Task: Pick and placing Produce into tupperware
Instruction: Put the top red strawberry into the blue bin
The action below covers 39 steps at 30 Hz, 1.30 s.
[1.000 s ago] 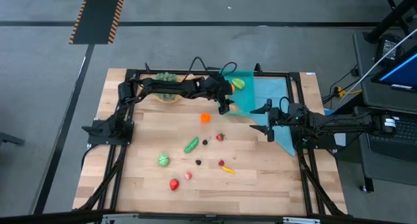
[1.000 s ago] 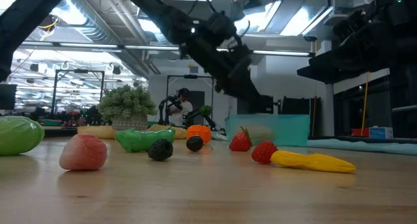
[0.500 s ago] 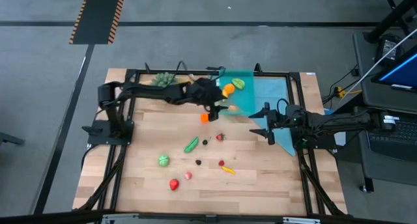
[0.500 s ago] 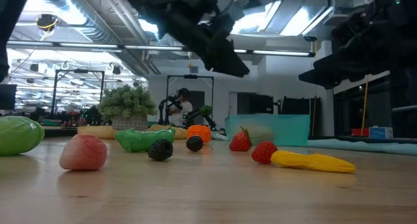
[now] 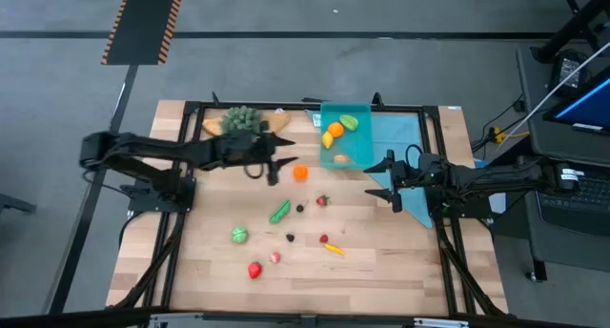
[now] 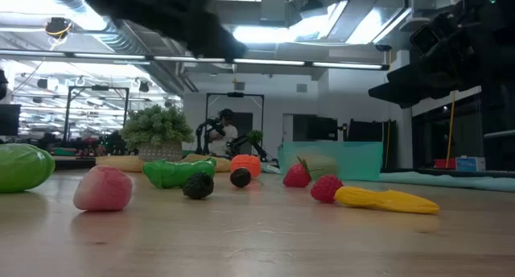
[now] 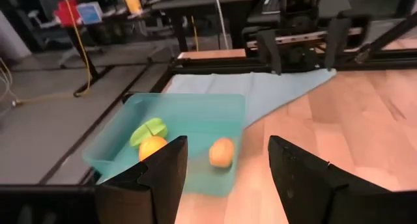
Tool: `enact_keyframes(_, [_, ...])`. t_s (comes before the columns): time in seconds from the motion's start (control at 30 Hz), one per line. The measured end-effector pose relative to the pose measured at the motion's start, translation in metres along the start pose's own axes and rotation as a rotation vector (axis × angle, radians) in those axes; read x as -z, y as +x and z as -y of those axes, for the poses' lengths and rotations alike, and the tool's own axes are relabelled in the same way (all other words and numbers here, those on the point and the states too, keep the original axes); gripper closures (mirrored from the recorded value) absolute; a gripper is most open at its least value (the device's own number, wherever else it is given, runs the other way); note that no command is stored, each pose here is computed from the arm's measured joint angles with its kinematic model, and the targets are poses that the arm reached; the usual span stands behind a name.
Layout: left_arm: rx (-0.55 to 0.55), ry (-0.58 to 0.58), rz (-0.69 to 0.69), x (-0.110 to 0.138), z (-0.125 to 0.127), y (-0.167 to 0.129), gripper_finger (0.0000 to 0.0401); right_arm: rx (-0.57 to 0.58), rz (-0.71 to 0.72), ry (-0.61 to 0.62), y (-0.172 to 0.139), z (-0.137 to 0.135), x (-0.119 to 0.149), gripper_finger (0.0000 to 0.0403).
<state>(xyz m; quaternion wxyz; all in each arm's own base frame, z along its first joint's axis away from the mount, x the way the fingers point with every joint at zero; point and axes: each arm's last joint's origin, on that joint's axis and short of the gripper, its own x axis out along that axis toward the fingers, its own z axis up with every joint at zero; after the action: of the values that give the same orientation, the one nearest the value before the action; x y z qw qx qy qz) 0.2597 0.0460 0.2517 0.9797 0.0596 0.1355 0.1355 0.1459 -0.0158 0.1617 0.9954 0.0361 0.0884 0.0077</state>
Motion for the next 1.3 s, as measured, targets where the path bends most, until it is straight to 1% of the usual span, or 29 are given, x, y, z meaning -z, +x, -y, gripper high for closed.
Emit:
enact_keyframes(0.13, [0.058,0.009,0.048,0.010,-0.004,-0.032,0.0195,0.000,0.007,0.000,0.000,0.000,-0.001,0.0086])
enact_keyframes(0.2, [0.091,0.008,0.065,0.020,-0.005,-0.047,0.0195,-0.001,0.011,0.000,0.000,0.000,-0.001,0.0086])
enact_keyframes(0.37, [0.104,0.003,0.114,0.044,-0.005,-0.079,0.0195,-0.001,0.028,-0.003,0.000,0.000,-0.003,0.0086])
enact_keyframes(0.47, [0.117,-0.008,0.161,0.053,-0.005,-0.096,0.0195,-0.002,0.040,-0.003,0.000,0.000,-0.004,0.0086])
enact_keyframes(0.53, [0.143,-0.051,0.182,0.057,-0.004,-0.104,0.0195,-0.002,0.052,-0.004,0.000,0.000,-0.005,0.0086])
enact_keyframes(0.67, [0.249,-0.088,0.182,0.068,0.003,-0.108,0.0195,-0.003,0.091,-0.037,0.000,0.000,-0.009,0.0086])
enact_keyframes(0.73, [0.267,-0.089,0.166,0.072,0.006,-0.107,0.0195,-0.002,0.091,-0.061,0.000,0.000,-0.009,0.0086])
enact_keyframes(0.83, [0.293,-0.079,0.128,0.075,0.011,-0.103,0.0195,-0.007,0.092,-0.059,0.000,-0.001,-0.009,0.0086])
enact_keyframes(0.93, [0.328,-0.041,0.097,0.078,0.018,-0.099,0.0195,-0.044,0.087,-0.049,0.001,-0.007,-0.009,0.0086])
enact_keyframes(1.03, [0.358,-0.031,0.057,0.082,0.023,-0.096,0.0195,-0.062,0.097,-0.055,0.002,-0.015,-0.016,0.0086])
enact_keyframes(1.1, [0.369,-0.028,0.049,0.083,0.026,-0.095,0.0195,-0.063,0.076,-0.060,0.004,-0.020,-0.020,0.0086])
enact_keyframes(1.3, [0.378,-0.035,0.043,0.083,0.027,-0.094,0.0195,-0.049,-0.046,-0.101,0.013,-0.037,-0.032,0.0086])
